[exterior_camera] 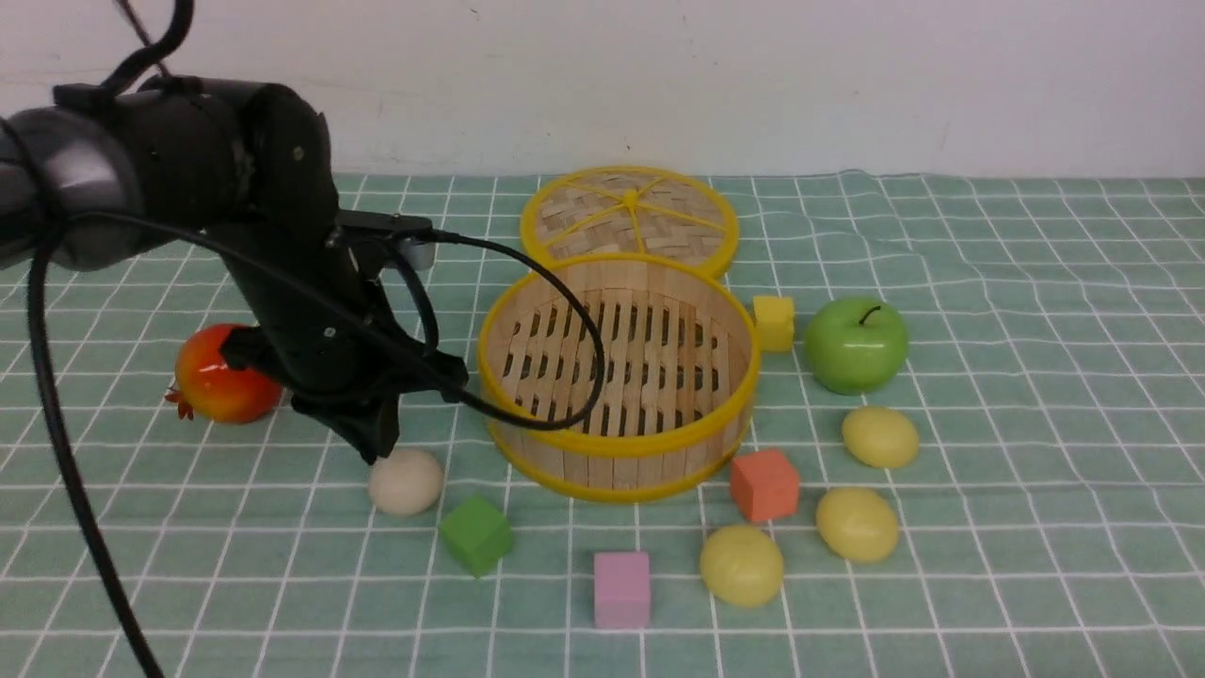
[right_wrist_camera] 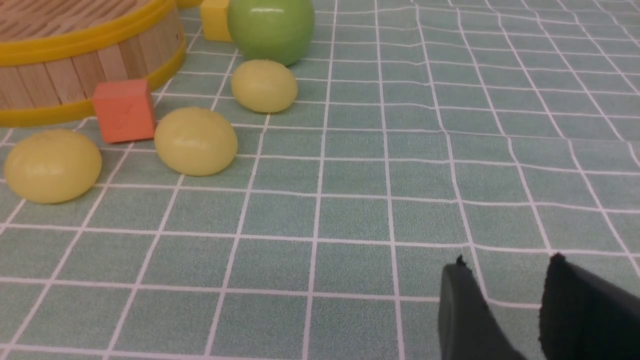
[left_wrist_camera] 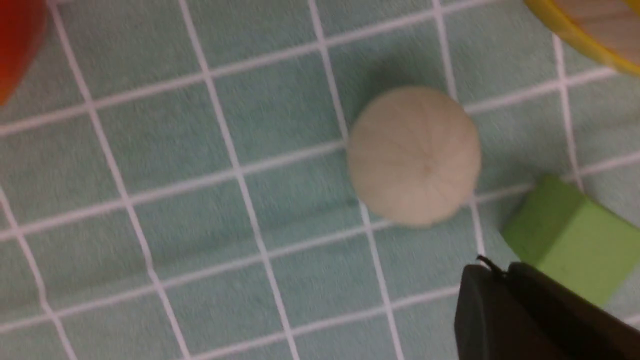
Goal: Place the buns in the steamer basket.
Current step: Use the left arm to grab a steamed stuffed bun
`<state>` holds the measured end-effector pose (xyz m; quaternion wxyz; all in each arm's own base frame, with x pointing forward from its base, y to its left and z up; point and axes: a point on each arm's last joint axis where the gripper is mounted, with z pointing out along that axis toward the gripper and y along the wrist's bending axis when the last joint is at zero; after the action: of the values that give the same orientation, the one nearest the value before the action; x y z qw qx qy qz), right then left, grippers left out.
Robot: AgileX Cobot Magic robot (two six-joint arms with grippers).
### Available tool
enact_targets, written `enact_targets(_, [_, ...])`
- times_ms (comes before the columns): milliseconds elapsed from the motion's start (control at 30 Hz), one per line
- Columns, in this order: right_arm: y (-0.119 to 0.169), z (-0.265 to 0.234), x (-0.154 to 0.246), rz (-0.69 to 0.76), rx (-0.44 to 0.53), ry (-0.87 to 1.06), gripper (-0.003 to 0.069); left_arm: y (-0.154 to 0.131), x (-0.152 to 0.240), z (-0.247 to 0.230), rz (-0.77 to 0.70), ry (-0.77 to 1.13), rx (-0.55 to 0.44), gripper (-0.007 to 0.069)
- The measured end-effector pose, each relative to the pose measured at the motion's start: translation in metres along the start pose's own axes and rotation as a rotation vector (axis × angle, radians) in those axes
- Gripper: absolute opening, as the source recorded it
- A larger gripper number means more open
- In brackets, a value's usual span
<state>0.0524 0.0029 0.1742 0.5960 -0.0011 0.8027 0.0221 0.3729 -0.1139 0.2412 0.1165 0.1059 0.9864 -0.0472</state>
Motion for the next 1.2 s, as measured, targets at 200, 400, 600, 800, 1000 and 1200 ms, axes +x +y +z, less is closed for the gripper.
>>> enact_targets(200, [0.0, 0.0, 0.0, 0.0, 0.0, 0.0, 0.024, 0.001, -0.006, 0.023, 0.0, 0.046, -0.001, 0.0218])
enact_targets(400, [0.0, 0.0, 0.0, 0.0, 0.0, 0.0, 0.024, 0.003, -0.011, 0.037, 0.015, 0.021, -0.026, 0.0265])
enact_targets(600, [0.0, 0.0, 0.0, 0.0, 0.0, 0.0, 0.024, 0.004, -0.014, 0.037, 0.019, -0.008, -0.03, 0.0246])
enact_targets(800, [0.0, 0.0, 0.0, 0.0, 0.0, 0.0, 0.024, 0.003, -0.013, 0.041, 0.015, 0.001, -0.025, 0.0229])
enact_targets(1000, [0.0, 0.0, 0.0, 0.0, 0.0, 0.0, 0.024, 0.003, -0.012, 0.053, 0.008, 0.034, -0.02, 0.0239])
enact_targets(1200, [0.0, 0.0, 0.0, 0.0, 0.0, 0.0, 0.024, 0.004, -0.012, 0.053, 0.012, 0.038, -0.025, 0.0237])
